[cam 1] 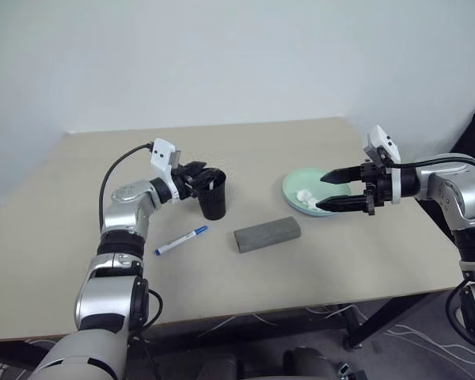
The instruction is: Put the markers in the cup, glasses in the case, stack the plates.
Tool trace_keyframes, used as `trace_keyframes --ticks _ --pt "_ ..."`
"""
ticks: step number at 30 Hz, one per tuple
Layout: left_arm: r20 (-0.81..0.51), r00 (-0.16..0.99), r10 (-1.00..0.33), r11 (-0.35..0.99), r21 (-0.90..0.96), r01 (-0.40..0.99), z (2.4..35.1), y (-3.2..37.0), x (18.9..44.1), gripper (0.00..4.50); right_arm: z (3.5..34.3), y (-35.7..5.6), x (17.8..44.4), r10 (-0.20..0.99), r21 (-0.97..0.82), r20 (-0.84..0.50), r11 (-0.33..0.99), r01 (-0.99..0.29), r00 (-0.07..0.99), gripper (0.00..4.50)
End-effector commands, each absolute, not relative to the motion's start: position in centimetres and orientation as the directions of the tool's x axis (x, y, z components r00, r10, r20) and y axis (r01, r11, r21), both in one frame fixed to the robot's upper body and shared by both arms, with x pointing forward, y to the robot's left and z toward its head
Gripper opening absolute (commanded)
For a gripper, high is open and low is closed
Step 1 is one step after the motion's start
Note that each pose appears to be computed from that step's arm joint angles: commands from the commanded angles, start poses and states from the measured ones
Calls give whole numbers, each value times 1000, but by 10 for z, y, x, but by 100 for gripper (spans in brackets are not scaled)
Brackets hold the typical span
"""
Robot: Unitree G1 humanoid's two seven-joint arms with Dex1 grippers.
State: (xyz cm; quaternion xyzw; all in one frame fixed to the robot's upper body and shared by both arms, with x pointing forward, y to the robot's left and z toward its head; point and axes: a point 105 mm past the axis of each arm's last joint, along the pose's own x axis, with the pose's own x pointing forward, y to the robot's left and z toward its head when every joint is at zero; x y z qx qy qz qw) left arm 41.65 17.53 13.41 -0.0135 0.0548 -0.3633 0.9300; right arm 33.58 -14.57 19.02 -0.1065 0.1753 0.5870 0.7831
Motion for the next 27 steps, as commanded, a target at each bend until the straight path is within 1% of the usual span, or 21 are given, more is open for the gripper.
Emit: trace_keyframes --ticks 1,2,3,6,8,11,13,15,16,20,24,27 --pt "-31 713 -700 714 -11 700 163 175 416 391 212 -142 336 898 -20 -354 270 -963 260 450" --pt "-27 707 -706 708 0 707 169 175 415 426 212 -143 336 898 -20 -354 271 -962 260 450" --pt "-26 699 -715 699 17 715 176 177 413 448 212 -143 336 898 -20 -354 272 -962 261 450" --pt "-38 675 -737 674 41 738 191 183 406 448 212 -143 336 898 -19 -355 273 -962 262 450" --pt "-91 631 -771 628 63 776 202 196 393 448 212 -144 336 897 -17 -356 274 -961 262 450" --pt "-194 575 -795 575 64 816 204 211 376 448 211 -144 336 897 -14 -356 276 -961 262 450" --pt "-318 542 -778 551 72 832 192 224 366 448 211 -144 336 897 -12 -356 275 -961 261 450" --pt "-468 494 -732 514 96 852 172 237 355 448 210 -143 336 898 -10 -355 273 -962 258 450" --pt "-502 479 -720 504 96 858 167 240 352 448 210 -143 336 899 -9 -355 272 -962 257 450" --pt "-627 451 -636 497 113 860 139 246 352 448 210 -141 336 901 -8 -353 267 -964 253 450" --pt "-703 406 -584 477 108 872 115 246 351 448 210 -140 336 902 -7 -352 266 -964 251 450" --pt "-737 377 -561 473 88 877 103 246 351 448 210 -140 336 902 -6 -351 266 -964 251 450"
